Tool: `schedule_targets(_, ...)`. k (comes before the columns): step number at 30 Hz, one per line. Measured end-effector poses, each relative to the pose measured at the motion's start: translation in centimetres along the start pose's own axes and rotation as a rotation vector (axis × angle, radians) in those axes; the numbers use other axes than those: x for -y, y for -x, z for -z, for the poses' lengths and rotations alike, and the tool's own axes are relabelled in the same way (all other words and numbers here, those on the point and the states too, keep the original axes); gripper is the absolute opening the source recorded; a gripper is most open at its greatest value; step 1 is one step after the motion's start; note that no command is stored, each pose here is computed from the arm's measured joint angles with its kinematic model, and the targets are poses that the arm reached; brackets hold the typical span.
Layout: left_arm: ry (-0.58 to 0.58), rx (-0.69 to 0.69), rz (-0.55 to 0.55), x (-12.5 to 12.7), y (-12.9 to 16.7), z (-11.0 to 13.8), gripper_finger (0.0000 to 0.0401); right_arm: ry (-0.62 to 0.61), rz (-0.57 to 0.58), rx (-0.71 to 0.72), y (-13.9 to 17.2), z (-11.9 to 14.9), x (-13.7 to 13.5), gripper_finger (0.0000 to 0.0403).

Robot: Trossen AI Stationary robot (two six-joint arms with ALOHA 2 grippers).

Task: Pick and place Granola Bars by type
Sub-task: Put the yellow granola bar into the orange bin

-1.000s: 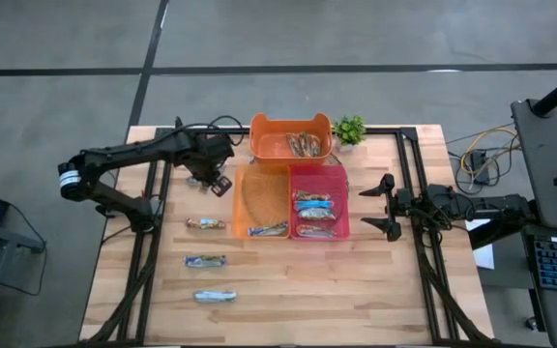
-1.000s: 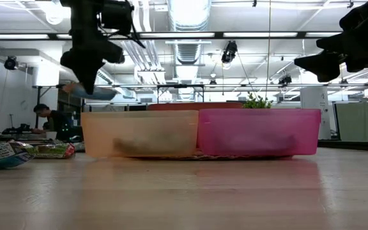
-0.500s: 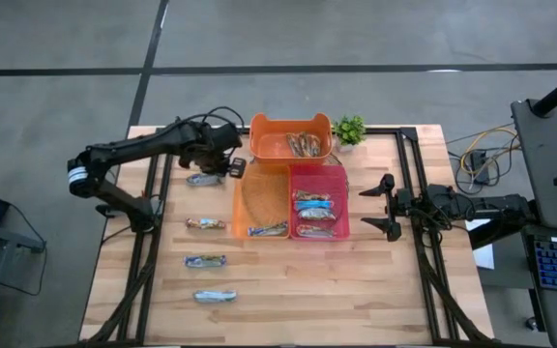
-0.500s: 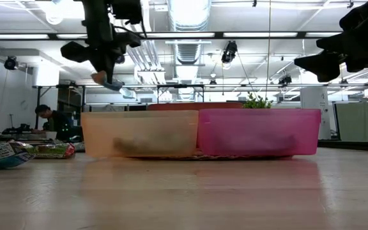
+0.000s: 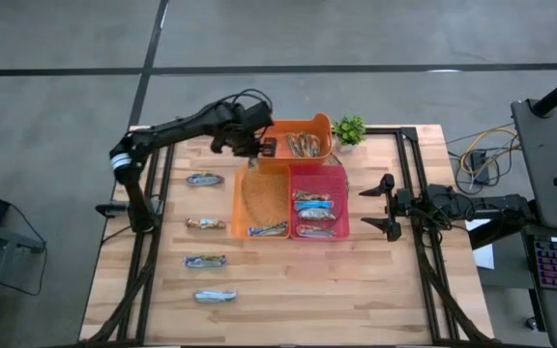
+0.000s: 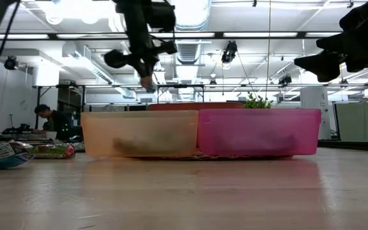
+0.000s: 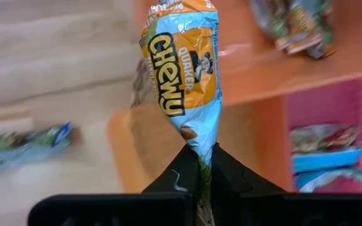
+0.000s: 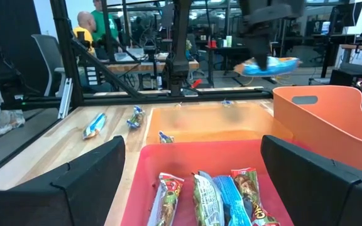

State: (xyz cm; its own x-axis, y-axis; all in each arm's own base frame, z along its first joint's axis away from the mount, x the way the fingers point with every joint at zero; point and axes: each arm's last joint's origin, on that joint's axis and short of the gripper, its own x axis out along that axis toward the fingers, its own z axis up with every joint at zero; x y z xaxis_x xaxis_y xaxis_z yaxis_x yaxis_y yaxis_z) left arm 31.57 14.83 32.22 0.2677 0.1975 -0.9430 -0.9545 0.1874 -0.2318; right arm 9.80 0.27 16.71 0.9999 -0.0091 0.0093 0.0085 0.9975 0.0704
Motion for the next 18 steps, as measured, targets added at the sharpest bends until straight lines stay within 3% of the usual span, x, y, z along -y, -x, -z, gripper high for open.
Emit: schedule_targets(18,0.027,0.047,0.103,4.0,-4.7,-8.1,0.0,0.0,0.0,0.0,0.0,0.0,0.0,0.0359)
